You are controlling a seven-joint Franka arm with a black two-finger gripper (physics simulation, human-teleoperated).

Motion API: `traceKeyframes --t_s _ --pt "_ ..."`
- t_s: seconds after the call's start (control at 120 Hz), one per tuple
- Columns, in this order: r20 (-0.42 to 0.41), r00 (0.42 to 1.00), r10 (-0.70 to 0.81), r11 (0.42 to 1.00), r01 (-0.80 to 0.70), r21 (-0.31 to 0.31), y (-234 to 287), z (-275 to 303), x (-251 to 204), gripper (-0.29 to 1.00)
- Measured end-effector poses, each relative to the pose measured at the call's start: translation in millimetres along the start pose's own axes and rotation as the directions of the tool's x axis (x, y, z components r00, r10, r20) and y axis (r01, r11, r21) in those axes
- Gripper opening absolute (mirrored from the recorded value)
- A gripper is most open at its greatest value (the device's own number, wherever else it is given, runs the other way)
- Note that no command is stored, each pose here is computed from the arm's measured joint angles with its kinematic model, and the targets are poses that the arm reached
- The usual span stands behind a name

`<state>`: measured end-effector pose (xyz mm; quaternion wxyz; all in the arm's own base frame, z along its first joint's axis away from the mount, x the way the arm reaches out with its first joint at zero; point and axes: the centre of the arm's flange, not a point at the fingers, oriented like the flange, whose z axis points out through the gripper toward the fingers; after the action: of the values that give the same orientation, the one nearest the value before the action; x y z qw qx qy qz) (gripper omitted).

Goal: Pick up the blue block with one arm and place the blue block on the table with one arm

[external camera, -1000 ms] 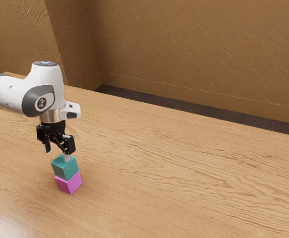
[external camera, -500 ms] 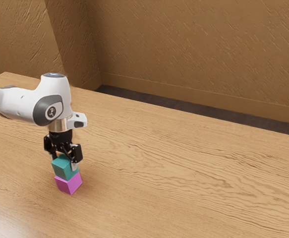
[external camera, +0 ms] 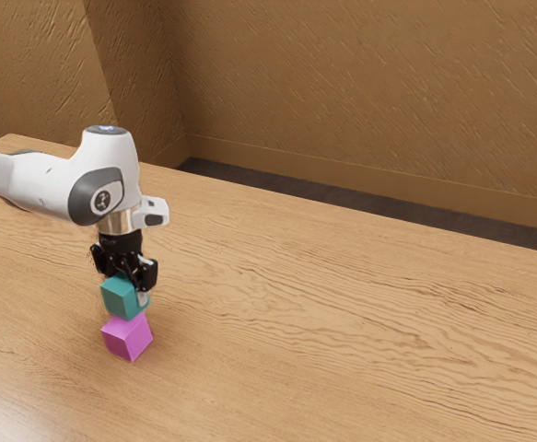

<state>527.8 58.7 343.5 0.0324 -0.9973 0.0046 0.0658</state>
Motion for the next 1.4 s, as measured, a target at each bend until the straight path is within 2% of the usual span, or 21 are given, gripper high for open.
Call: traceKeyframes --t_s 0.175,0.45,0.617,0.783,0.908,1.1,1.225,1.4 --pt "-0.048 0.997 0.059 0.998 -0.059 0.019 33.2 -23.1 18.1 0.35" --pt "-0.005 0.992 0.127 0.991 -0.126 0.042 81.9 11.6 59.9 0.33" --pt "0.002 0.992 0.127 0.991 -0.127 0.036 84.5 15.9 62.7 0.52" --pt "-0.025 0.990 0.141 0.989 -0.140 0.042 90.3 0.9 67.4 0.62" --pt "-0.074 0.988 0.136 0.990 -0.132 0.054 83.5 -45.2 74.8 0.66" --pt "-0.145 0.980 0.135 0.987 -0.120 0.104 70.0 -157.2 80.5 0.68" --pt "-0.191 0.972 0.136 0.986 -0.114 0.122 69.1 -240.1 68.3 0.69" --pt "-0.159 0.976 0.146 0.983 -0.126 0.132 78.9 -286.4 31.9 0.70"
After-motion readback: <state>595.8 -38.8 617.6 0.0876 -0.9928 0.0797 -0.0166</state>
